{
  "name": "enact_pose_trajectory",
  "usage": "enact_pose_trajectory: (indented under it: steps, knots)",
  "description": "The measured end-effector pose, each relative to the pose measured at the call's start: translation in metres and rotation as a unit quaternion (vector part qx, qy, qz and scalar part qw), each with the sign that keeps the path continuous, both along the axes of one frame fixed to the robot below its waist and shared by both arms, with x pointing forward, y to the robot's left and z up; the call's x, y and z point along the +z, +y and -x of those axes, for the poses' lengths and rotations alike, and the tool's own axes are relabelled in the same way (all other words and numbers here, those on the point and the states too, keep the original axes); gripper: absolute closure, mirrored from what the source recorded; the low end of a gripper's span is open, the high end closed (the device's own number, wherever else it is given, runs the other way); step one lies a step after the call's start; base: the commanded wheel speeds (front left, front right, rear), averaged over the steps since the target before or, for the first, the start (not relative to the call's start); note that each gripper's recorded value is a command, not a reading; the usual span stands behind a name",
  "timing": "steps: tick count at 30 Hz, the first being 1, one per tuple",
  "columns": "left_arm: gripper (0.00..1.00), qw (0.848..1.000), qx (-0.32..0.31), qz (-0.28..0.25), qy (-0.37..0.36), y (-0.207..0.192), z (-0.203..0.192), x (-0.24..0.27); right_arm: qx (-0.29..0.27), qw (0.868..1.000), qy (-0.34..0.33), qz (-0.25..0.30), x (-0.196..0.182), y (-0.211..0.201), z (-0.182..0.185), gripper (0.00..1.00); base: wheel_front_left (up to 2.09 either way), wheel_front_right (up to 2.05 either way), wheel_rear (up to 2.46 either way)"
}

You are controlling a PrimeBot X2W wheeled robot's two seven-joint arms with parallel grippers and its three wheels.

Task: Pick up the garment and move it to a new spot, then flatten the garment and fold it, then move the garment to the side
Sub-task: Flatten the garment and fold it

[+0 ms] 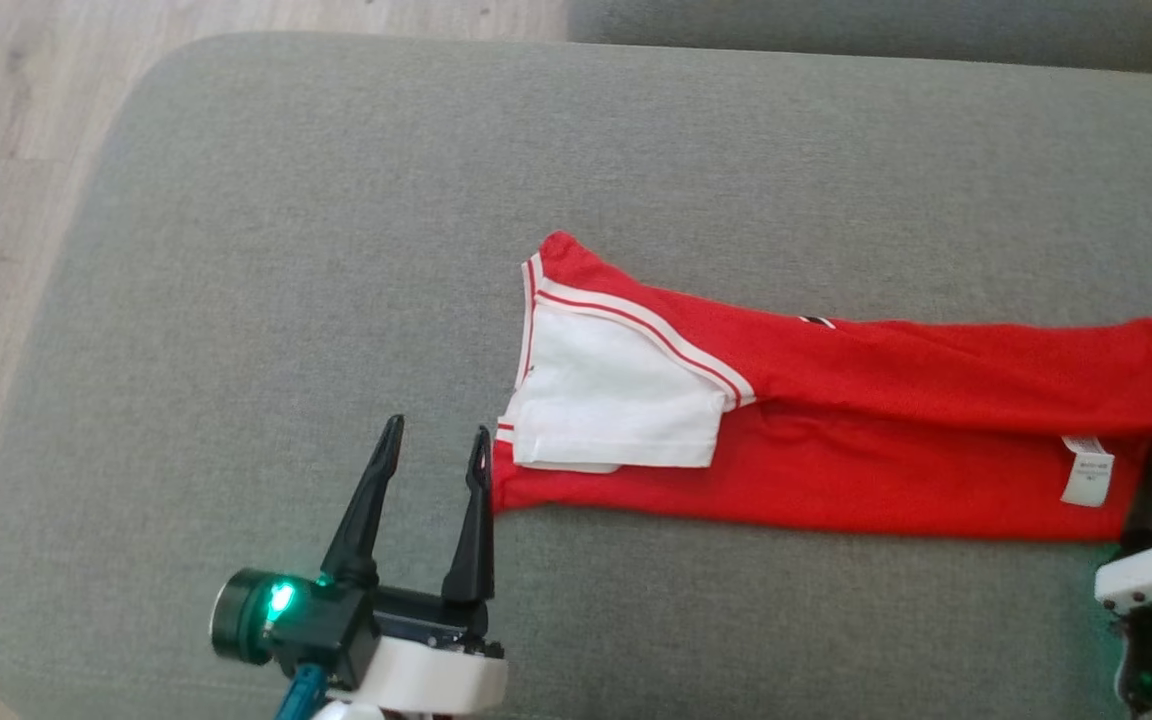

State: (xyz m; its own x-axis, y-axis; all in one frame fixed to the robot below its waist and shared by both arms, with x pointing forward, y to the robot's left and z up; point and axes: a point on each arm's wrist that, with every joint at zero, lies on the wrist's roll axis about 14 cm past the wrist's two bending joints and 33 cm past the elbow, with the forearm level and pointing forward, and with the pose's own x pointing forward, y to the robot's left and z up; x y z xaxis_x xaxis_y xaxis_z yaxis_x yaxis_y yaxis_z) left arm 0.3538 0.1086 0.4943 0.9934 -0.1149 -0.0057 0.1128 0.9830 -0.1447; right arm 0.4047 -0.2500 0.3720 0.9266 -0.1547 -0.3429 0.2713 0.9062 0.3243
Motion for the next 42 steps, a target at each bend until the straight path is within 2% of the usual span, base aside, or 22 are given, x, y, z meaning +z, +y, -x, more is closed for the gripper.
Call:
enact_pose_trajectory:
  steps: [3,5,6,7,8,9,18,24,28,31,35,42]
  knots:
    - [0.00,1.000,0.007,-0.001,-0.004,0.005,0.000,0.001,-0.004,1.000,0.017,-0.008,-0.008,0.002,-0.003,0.00,0.00,0.00,0.00]
    - [0.00,1.000,0.010,-0.001,-0.008,0.007,-0.001,0.002,-0.002,0.999,0.034,-0.012,-0.014,0.004,-0.003,0.15,0.00,0.00,0.00]
    - [0.00,1.000,0.011,-0.001,-0.008,0.008,-0.001,0.002,-0.003,0.999,0.037,-0.014,-0.015,0.005,-0.004,0.30,0.00,0.00,0.00]
    - [0.00,1.000,0.009,0.000,-0.008,0.007,0.000,0.001,-0.001,0.999,0.041,-0.017,-0.016,0.006,-0.005,0.61,0.00,0.00,0.00]
    - [0.00,1.000,0.006,0.000,-0.007,0.005,0.001,0.000,0.002,0.999,0.046,-0.020,-0.017,0.009,-0.007,0.78,0.00,0.00,0.00]
    - [0.00,1.000,0.005,0.001,-0.008,0.005,0.001,0.000,0.004,0.999,0.047,-0.022,-0.017,0.011,-0.009,1.00,0.00,0.00,0.00]
    - [0.00,1.000,-0.001,0.001,-0.020,0.005,0.002,0.005,0.006,1.000,0.022,-0.012,-0.003,0.008,-0.012,1.00,0.00,0.00,0.00]
    - [0.00,1.000,-0.010,0.008,-0.019,0.000,0.008,0.004,-0.018,0.999,-0.035,0.014,0.033,-0.022,-0.018,1.00,0.00,0.00,0.00]
    - [0.00,0.999,-0.014,0.009,-0.030,-0.001,0.008,0.010,-0.012,0.996,-0.084,0.019,0.062,-0.022,-0.022,1.00,0.00,0.00,0.00]
    - [0.00,0.999,-0.022,0.014,-0.035,-0.007,0.010,0.013,0.013,0.990,-0.140,0.014,0.094,-0.002,-0.031,1.00,0.00,0.00,0.00]
    - [0.00,0.999,-0.025,0.014,-0.031,-0.007,0.015,0.010,0.069,0.977,-0.202,-0.008,0.134,0.045,-0.043,1.00,0.00,0.00,0.00]
    - [0.00,0.999,-0.004,0.008,-0.033,0.008,0.020,0.010,0.184,0.953,-0.234,-0.053,0.166,0.142,-0.047,1.00,0.00,0.00,0.00]
